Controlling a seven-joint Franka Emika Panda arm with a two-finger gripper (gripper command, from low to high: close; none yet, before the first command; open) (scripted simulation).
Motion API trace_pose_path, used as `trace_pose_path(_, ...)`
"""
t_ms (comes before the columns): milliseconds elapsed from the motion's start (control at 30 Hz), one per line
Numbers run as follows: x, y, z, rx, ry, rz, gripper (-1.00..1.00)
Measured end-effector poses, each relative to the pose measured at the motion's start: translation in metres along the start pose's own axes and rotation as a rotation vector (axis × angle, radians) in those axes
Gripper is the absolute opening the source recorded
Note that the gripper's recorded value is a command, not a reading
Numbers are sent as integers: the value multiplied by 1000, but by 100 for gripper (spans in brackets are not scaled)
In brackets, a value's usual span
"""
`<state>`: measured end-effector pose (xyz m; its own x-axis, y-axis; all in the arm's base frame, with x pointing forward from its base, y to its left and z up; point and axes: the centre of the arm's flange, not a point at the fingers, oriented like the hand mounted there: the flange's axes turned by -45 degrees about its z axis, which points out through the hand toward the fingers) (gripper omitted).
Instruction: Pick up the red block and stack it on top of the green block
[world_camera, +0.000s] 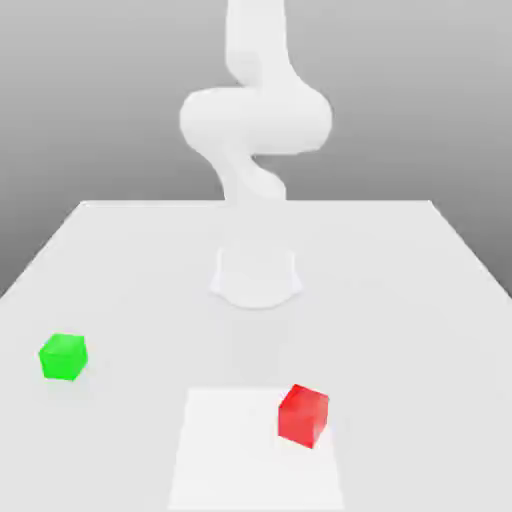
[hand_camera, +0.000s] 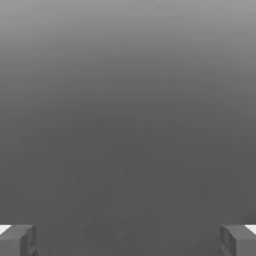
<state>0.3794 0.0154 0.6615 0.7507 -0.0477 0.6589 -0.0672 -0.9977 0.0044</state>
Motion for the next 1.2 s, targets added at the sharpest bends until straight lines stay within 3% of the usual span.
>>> trace_pose_path(367,-129,-30,246,-153,-391,192,0)
trace_pose_path(667,-284,-49,335,-151,-681,387,0)
trace_pose_path(1100,-338,-50,386,-150,-706,420,0)
trace_pose_path(1133,-342,-49,389,-151,-708,419,-100)
trace_pose_path(1200,-342,-49,389,-151,-707,419,-100)
